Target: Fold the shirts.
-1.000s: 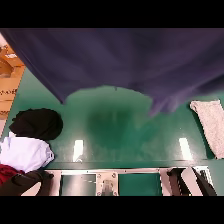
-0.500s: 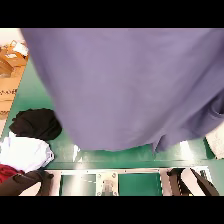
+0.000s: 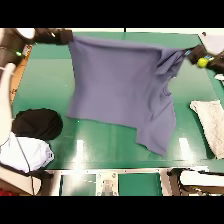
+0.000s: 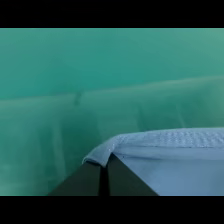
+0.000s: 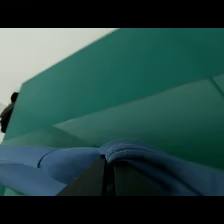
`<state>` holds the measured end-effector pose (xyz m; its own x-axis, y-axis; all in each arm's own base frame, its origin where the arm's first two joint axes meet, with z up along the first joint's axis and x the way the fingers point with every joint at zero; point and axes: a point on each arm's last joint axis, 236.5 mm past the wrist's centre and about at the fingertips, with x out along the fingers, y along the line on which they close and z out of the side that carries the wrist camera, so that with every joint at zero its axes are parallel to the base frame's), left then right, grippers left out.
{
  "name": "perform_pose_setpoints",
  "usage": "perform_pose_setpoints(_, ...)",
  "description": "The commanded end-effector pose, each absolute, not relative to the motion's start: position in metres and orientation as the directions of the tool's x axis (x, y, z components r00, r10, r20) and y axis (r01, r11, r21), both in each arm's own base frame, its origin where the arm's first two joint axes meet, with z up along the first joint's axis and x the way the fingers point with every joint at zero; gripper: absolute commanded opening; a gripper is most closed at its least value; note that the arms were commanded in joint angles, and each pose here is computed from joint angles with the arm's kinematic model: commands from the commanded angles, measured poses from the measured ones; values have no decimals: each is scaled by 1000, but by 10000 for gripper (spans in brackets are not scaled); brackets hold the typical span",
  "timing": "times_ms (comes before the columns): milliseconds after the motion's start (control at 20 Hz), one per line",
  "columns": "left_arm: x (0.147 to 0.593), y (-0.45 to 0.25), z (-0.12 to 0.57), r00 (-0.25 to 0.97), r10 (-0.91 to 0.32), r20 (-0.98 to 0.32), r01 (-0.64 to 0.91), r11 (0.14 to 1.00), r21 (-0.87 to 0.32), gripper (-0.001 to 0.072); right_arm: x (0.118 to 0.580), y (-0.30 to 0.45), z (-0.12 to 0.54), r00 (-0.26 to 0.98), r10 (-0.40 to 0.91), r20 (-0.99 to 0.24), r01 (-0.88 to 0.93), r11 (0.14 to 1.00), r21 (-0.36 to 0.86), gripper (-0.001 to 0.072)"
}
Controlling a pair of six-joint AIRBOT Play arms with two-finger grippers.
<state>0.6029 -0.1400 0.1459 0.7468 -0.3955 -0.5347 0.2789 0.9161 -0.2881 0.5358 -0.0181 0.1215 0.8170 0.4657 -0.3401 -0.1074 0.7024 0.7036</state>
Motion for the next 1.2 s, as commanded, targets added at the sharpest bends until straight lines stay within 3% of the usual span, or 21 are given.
perform_pose_setpoints(0, 620, -165, 60, 652, -492, -577, 304, 867, -395, 19, 555, -6, 21, 737, 503, -452, -1, 669, 743, 21)
perform_pose_setpoints(50, 619, -170, 44, 627, -507, -591, 294, 857, -423, 21, 554, -6, 8, 724, 508, -466, 15, 664, 747, 29)
perform_pose_setpoints(100, 615, -173, 33, 600, -518, -610, 280, 850, -446, 97, 553, -10, 2, 718, 509, -475, 24, 664, 747, 203)
perform_pose_setpoints(150, 609, -174, 26, 570, -527, -631, 273, 845, -460, 466, 549, -18, 2, 714, 512, -477, 28, 660, 751, 413)
perform_pose_setpoints(200, 601, -173, 24, 537, -538, -649, 262, 838, -478, 625, 543, -26, 9, 707, 533, -464, 33, 632, 775, 471)
perform_pose_setpoints(250, 592, -170, 24, 501, -552, -667, 252, 830, -497, 626, 533, -39, 18, 699, 559, -447, 49, 585, 809, 467)
perform_pose_setpoints(300, 581, -164, 27, 458, -565, -686, 258, 823, -506, 625, 520, -56, 27, 695, 577, -429, 63, 545, 836, 376)
perform_pose_setpoints(350, 570, -156, 31, 413, -576, -705, 261, 817, -515, 625, 506, -71, 33, 686, 600, -412, 72, 508, 859, 173)
perform_pose_setpoints(500, 544, -131, 40, 306, -598, -741, 234, 802, -550, 623, 457, -100, 41, 664, 650, -370, 102, 410, 906, 92)
perform_pose_setpoints(550, 537, -124, 42, 280, -601, -749, 212, 799, -562, 474, 439, -105, 35, 660, 643, -389, 136, 406, 904, 45)
perform_pose_setpoints(600, 531, -119, 43, 255, -604, -755, 208, 797, -567, 212, 416, -108, 23, 645, 622, -444, 188, 433, 881, 44)
perform_pose_setpoints(650, 524, -115, 42, 229, -608, -761, 204, 794, -573, 18, 392, -110, 6, 618, 592, -516, 249, 475, 844, 33)
perform_pose_setpoints(700, 519, -114, 40, 205, -609, -766, 205, 792, -575, 19, 363, -114, -15, 577, 549, -605, 324, 526, 787, 31)
perform_pose_setpoints(750, 513, -115, 40, 182, -611, -770, 215, 789, -576, 19, 335, -117, -34, 532, 507, -678, 404, 551, 730, 93)
perform_pose_setpoints(800, 508, -116, 39, 158, -614, -773, 227, 785, -577, 19, 311, -121, -52, 488, 471, -735, 479, 559, 677, 283)
perform_pose_setpoints(850, 502, -116, 38, 133, -617, -776, 239, 780, -579, 19, 289, -122, -68, 452, 452, -769, 552, 536, 639, 424)
perform_pose_setpoints(1000, 494, -114, 37, 101, -620, -778, 232, 775, -588, 19, 265, -101, -101, 408, 473, -781, 621, 483, 617, 442)
perform_pose_setpoints(1150, 493, -116, 43, 105, -630, -770, 232, 768, -597, 19, 272, -75, -118, 372, 482, -793, 607, 520, 601, 418)
